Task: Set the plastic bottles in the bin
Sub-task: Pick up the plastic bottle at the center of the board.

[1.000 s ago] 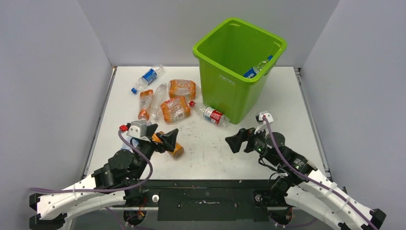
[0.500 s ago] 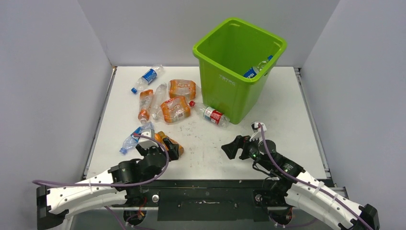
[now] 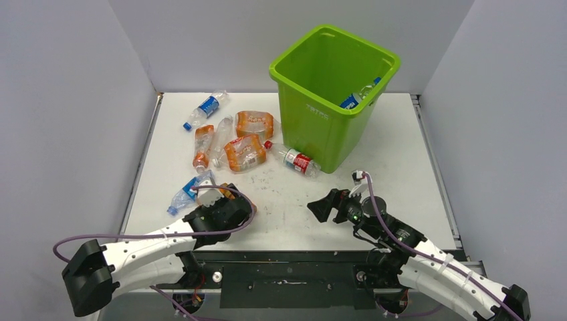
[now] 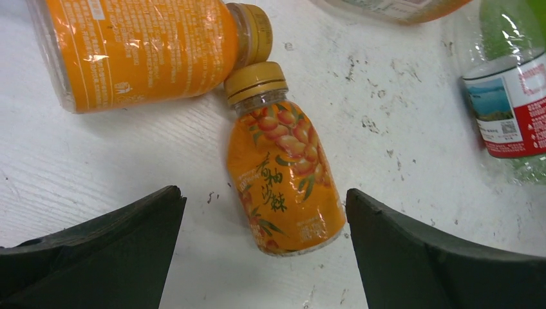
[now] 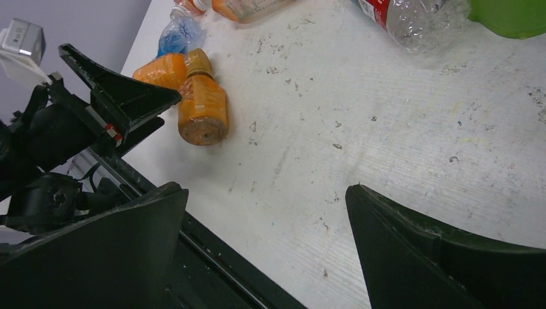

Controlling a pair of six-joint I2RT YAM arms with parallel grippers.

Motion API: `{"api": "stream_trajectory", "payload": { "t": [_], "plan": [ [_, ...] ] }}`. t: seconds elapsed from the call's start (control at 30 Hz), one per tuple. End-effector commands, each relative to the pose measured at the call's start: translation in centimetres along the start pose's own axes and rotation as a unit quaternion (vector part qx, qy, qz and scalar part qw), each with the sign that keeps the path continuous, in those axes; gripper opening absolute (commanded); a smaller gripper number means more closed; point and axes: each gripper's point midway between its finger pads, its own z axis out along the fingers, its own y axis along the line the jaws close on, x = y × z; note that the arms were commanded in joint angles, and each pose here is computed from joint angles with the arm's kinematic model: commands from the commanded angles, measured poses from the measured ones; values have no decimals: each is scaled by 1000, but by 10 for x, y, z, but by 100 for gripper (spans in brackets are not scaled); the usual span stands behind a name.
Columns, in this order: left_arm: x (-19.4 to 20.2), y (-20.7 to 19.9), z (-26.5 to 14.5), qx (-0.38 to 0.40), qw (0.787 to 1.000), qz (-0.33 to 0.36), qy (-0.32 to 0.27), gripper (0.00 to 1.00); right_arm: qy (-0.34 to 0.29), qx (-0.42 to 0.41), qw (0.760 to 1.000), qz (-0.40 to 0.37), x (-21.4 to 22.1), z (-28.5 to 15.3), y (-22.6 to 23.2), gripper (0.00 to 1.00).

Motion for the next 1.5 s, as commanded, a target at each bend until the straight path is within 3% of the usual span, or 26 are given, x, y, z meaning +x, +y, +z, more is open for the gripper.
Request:
{"api": "stream_trajectory", "payload": {
  "t": [0.0, 0.27, 0.53, 0.7, 0.83, 1.07, 1.2, 1.37, 1.47],
  "plan": [
    [-6, -25, 7, 4, 997, -80, 15, 96, -26, -20, 999, 6, -13, -2, 12, 100],
    [6, -33, 26, -11, 998, -63, 25, 99, -24, -19, 1000, 7, -12, -2, 12, 100],
    [24, -35, 36, 0, 997, -64, 43, 75, -26, -21, 999, 3, -15, -6, 15, 100],
    [29, -36, 37, 18, 997, -55, 48, 50, -28, -19, 999, -1, -18, -11, 15, 100],
    [28, -50, 31, 53, 997, -18, 56, 38, -32, -24, 999, -5, -22, -15, 19, 100],
    [-19, -104, -35, 172, 980, 96, 11, 33, -56, -42, 997, -42, -55, -39, 41, 100],
    [-62, -142, -100, 309, 938, 153, -25, 33, -80, -84, 991, -60, -79, -61, 67, 100],
    [-93, -168, -175, 483, 830, 266, -82, 27, -126, -187, 972, -67, -107, -95, 114, 98],
    [-87, -173, -210, 563, 743, 349, -98, 26, -160, -259, 950, -71, -123, -116, 143, 95]
  ]
}}
